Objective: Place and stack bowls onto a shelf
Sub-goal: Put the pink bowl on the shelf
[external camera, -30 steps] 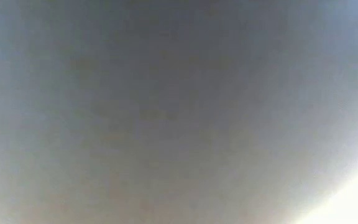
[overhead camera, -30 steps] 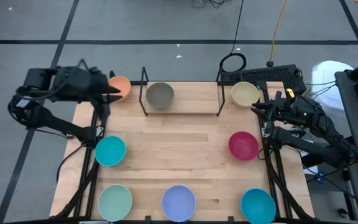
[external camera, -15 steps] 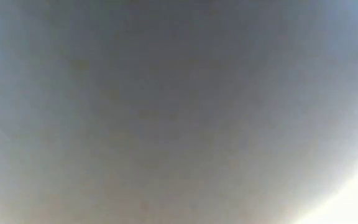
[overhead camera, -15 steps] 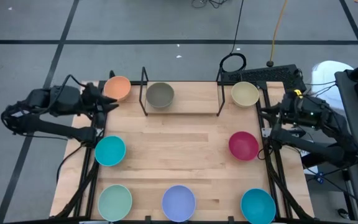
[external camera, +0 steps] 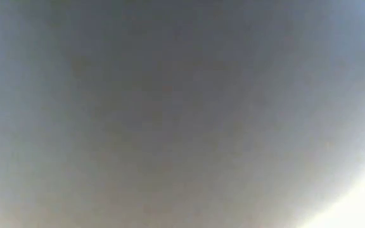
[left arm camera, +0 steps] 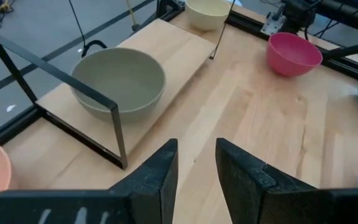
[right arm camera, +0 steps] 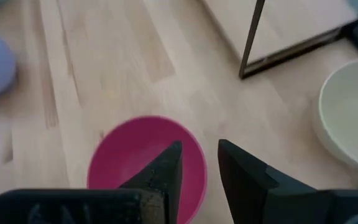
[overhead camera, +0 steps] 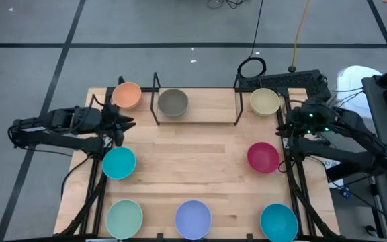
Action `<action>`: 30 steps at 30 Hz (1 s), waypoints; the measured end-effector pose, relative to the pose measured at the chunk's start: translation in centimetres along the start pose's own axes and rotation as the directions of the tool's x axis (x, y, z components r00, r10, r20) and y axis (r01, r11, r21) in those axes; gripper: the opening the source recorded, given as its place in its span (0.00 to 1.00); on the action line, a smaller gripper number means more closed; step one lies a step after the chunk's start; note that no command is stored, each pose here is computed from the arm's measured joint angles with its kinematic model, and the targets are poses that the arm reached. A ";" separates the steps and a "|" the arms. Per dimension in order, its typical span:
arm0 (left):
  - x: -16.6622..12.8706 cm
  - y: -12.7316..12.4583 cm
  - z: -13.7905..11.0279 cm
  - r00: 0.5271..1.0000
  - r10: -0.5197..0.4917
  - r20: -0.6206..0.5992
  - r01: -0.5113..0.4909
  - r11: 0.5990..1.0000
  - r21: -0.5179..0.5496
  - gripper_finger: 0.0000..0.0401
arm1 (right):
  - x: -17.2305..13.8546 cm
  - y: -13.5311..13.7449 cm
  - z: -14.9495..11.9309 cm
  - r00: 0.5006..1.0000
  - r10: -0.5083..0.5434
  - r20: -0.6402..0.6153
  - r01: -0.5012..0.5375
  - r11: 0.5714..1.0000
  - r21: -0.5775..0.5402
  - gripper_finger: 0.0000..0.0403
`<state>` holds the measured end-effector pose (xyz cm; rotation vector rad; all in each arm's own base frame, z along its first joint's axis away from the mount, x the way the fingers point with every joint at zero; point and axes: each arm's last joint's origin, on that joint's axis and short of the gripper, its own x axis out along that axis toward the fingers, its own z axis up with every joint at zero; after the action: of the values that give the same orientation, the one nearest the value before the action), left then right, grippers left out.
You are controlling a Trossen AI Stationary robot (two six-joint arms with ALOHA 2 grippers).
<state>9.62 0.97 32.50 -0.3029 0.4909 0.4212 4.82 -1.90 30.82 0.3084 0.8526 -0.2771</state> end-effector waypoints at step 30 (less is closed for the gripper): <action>0.3 0.0 -0.6 0.999 -0.036 -0.029 0.037 0.999 0.035 0.28 | 7.7 -1.3 0.3 0.898 0.061 -0.437 -0.064 0.998 0.007 0.24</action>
<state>9.62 0.85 31.79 -0.2831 0.5192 0.3725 9.43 -4.15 24.87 0.3983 1.2857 -0.1438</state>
